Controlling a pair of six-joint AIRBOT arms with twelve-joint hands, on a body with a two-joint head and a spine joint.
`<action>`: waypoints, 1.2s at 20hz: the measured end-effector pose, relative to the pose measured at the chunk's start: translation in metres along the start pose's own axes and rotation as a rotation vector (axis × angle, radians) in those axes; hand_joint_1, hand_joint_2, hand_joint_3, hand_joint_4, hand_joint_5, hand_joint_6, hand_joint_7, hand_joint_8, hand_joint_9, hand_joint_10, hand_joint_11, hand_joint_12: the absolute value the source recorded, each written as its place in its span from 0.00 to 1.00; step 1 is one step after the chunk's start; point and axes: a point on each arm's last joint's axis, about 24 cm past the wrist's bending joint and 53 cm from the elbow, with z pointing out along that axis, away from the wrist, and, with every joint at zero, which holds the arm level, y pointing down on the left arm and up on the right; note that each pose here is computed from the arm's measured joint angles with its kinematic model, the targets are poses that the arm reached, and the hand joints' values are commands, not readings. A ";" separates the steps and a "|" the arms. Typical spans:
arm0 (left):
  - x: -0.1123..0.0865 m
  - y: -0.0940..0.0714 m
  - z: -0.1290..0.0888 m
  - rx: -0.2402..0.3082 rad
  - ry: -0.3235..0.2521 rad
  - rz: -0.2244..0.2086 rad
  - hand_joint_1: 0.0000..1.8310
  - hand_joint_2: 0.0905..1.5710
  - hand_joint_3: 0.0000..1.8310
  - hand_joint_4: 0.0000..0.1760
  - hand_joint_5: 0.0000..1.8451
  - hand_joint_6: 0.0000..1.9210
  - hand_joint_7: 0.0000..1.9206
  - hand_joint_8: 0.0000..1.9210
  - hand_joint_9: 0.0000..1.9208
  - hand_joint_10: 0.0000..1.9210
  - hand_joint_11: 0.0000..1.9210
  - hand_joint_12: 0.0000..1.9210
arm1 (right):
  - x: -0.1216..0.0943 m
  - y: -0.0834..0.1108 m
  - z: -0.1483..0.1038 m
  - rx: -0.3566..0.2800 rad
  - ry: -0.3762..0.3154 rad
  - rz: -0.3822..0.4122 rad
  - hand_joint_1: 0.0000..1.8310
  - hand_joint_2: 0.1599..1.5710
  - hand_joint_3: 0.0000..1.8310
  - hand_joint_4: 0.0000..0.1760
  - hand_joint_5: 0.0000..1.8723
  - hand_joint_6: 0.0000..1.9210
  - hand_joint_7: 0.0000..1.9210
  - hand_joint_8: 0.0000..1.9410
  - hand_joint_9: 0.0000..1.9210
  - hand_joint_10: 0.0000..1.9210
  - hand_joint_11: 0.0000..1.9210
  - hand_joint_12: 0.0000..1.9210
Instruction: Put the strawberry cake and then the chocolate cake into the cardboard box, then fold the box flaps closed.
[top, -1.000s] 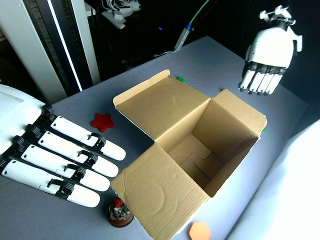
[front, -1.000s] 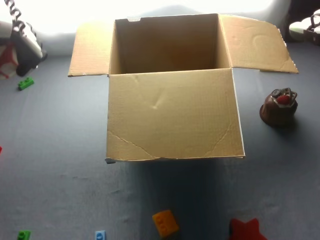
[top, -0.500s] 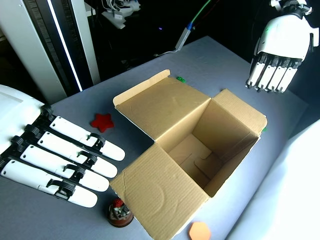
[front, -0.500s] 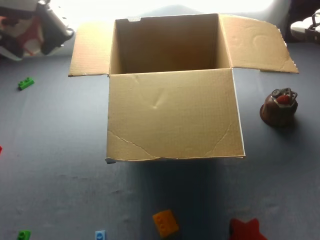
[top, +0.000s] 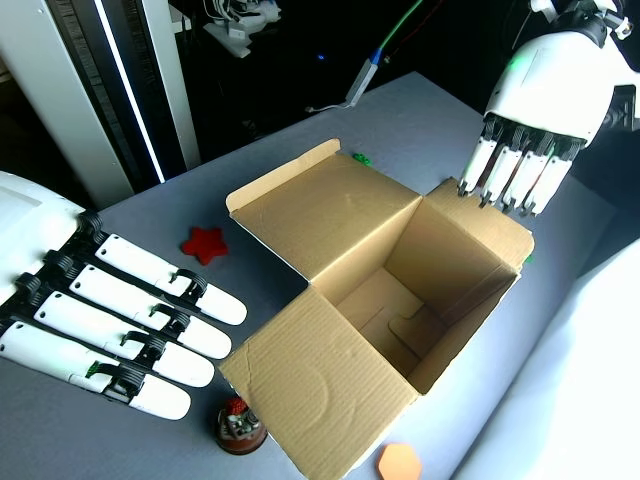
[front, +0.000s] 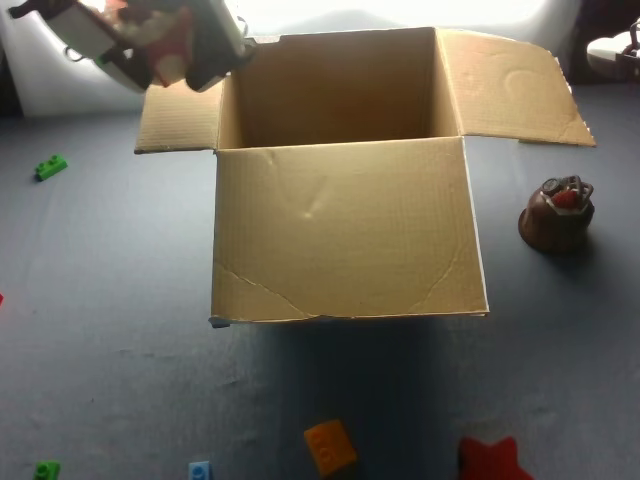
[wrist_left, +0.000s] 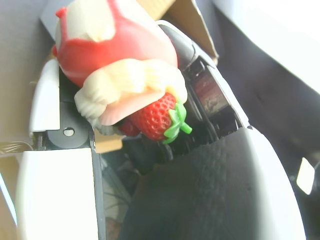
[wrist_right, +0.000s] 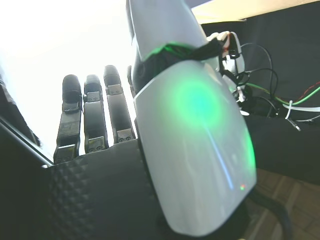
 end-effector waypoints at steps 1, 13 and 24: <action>-0.001 0.000 0.004 0.001 0.005 0.004 0.75 0.72 0.00 0.00 0.41 0.59 0.47 0.57 0.47 0.69 0.41 0.72 | 0.000 0.000 0.000 0.000 0.000 0.000 0.63 0.63 0.00 0.03 0.06 0.00 0.07 0.00 0.06 0.00 0.00 0.18; 0.010 -0.018 0.061 0.057 0.086 0.023 0.75 0.72 0.00 0.00 0.41 0.60 0.47 0.57 0.48 0.68 0.41 0.71 | 0.004 -0.027 0.000 0.117 -0.004 0.185 0.66 0.63 0.00 0.00 0.06 0.00 0.09 0.01 0.06 0.01 0.00 0.15; 0.007 -0.024 0.072 0.066 0.103 0.047 0.74 0.73 0.00 0.00 0.40 0.60 0.46 0.60 0.45 0.71 0.40 0.74 | 0.029 -0.052 0.000 0.216 0.041 0.205 0.64 0.61 0.00 0.00 0.05 0.00 0.08 0.00 0.06 0.00 0.00 0.18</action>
